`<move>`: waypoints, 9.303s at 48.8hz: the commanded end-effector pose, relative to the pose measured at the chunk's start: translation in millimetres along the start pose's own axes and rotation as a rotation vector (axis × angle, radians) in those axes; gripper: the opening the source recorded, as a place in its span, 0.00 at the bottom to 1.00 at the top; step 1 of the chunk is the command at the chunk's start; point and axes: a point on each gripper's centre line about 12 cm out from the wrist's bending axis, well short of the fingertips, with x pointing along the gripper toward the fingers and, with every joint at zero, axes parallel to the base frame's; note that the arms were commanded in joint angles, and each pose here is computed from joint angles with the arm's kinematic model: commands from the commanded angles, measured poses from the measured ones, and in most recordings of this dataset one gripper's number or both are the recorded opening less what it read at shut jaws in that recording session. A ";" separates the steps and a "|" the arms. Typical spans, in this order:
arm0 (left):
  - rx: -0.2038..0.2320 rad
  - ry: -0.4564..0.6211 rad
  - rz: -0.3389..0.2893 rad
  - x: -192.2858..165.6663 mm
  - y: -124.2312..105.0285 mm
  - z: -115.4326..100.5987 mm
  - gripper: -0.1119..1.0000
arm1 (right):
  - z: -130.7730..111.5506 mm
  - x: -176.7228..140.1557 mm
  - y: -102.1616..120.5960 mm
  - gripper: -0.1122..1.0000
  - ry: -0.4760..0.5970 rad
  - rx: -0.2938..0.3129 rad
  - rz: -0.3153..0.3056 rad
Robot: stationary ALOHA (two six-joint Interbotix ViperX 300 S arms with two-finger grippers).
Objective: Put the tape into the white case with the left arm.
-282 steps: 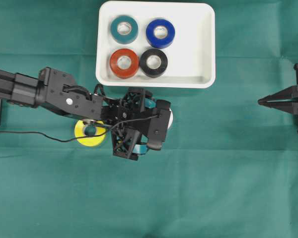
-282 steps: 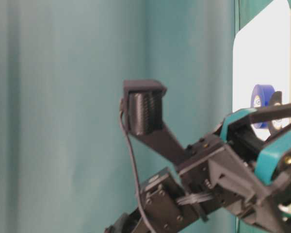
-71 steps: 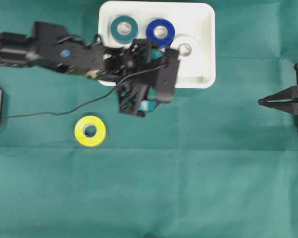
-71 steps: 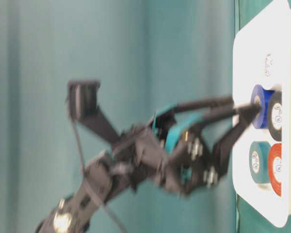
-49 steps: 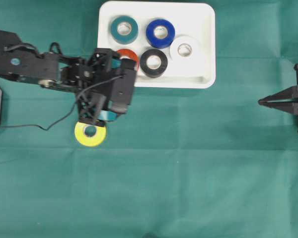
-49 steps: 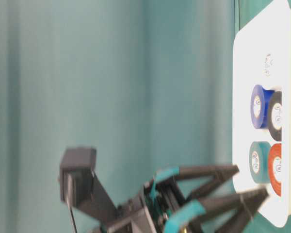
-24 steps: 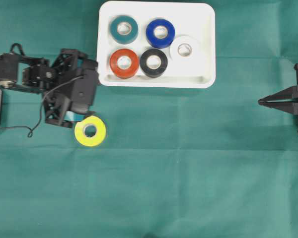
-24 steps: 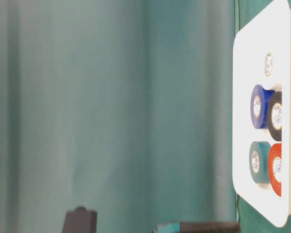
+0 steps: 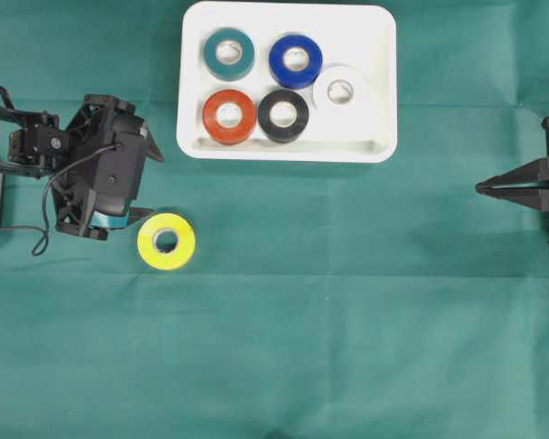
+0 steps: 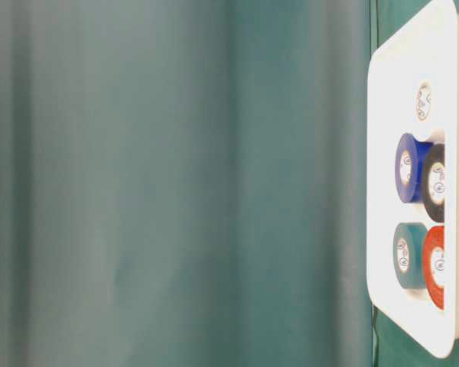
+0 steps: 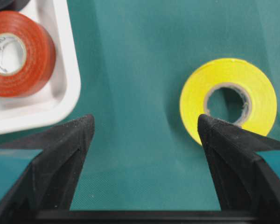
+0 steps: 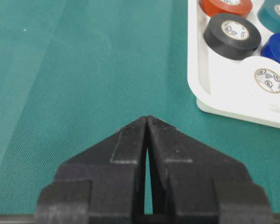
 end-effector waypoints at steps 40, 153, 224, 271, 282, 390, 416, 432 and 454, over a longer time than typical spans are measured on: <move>0.076 -0.003 -0.065 19.5 -28.0 11.3 0.91 | 4.6 0.8 -0.2 0.02 -0.012 -0.002 0.000; 0.100 -0.021 -0.076 30.7 -32.6 34.0 0.34 | 4.8 0.8 -0.2 0.02 -0.014 -0.002 0.000; -0.067 -0.111 0.192 116.0 138.3 118.8 0.34 | 4.5 0.6 -0.4 0.02 -0.015 -0.001 -0.002; -0.103 -0.134 0.196 123.8 145.1 133.0 0.99 | 4.7 0.5 -0.2 0.02 -0.017 -0.002 0.000; -0.124 -0.138 0.190 109.7 137.0 127.3 0.98 | 3.9 0.4 -0.2 0.02 -0.014 0.000 0.000; -0.260 -0.519 0.188 -71.8 17.4 -28.8 0.98 | 5.1 0.3 -0.5 0.02 -0.020 -0.001 -0.002; -0.261 -0.537 0.192 -74.1 13.0 -40.4 0.98 | 4.3 0.2 -2.4 0.02 -0.017 0.003 -0.015; -0.253 -0.560 0.187 -78.8 9.5 -42.5 0.98 | 4.8 0.3 -2.4 0.02 -0.017 0.003 -0.015; -0.226 -0.602 0.154 -91.0 -5.5 -57.2 0.98 | 4.3 0.3 -2.3 0.02 -0.017 0.003 -0.015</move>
